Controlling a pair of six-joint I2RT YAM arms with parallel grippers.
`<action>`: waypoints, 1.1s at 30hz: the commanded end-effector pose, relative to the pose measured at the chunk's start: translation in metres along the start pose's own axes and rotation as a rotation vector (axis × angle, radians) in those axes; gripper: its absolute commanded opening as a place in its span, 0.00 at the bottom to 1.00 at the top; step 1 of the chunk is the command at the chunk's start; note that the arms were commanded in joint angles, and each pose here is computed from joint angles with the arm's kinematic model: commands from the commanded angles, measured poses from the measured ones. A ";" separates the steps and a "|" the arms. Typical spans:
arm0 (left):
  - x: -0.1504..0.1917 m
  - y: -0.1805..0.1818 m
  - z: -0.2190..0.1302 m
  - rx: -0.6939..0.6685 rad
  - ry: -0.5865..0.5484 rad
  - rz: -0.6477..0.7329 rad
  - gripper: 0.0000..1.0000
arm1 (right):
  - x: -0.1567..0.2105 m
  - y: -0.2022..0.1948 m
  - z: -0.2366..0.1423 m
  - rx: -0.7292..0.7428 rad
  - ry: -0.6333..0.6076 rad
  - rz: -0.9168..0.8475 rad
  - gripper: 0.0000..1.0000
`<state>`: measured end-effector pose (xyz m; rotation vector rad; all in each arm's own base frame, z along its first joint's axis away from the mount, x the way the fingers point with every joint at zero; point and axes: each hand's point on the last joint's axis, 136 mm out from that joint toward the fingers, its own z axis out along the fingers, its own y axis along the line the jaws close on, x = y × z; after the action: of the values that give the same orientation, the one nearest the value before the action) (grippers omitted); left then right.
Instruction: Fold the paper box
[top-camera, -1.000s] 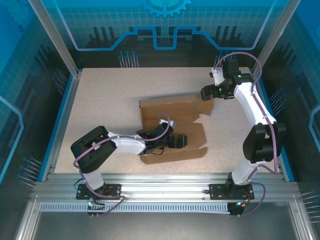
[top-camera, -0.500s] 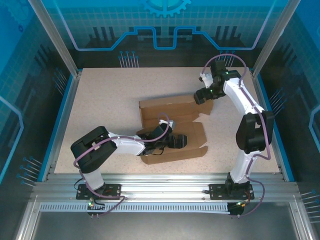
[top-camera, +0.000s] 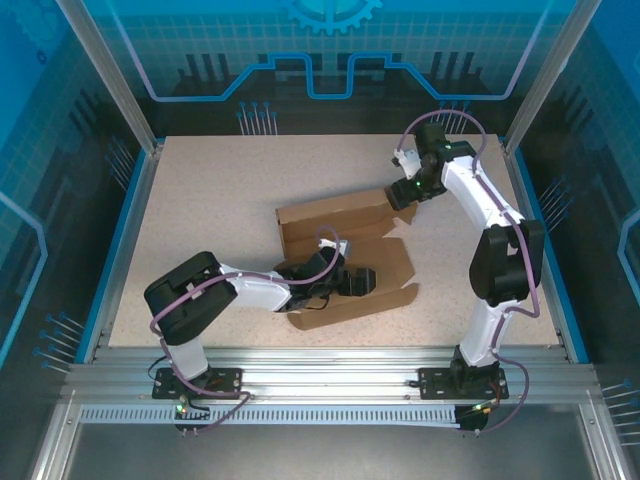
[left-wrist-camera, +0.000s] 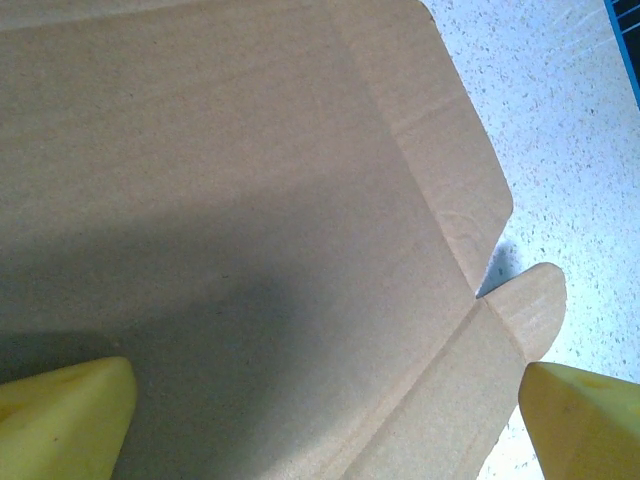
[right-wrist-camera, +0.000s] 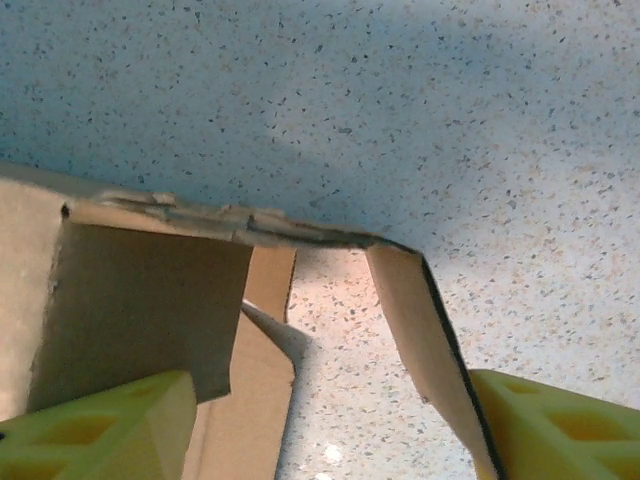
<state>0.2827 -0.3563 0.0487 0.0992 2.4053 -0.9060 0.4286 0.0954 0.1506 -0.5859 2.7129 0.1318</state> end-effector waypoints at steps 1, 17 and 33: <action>0.036 0.032 0.010 -0.080 0.120 -0.040 0.99 | 0.003 0.013 -0.013 -0.020 -0.022 -0.022 0.63; 0.040 0.037 0.014 -0.097 0.132 -0.062 0.99 | 0.008 0.027 -0.030 -0.024 -0.060 -0.045 0.17; 0.044 0.039 0.016 -0.104 0.145 -0.065 0.99 | -0.004 0.023 -0.058 0.019 -0.156 -0.031 0.32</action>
<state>0.2903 -0.3653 0.0506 0.0711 2.3791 -0.9413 0.3988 0.1128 0.1747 -0.6370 2.6361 0.1190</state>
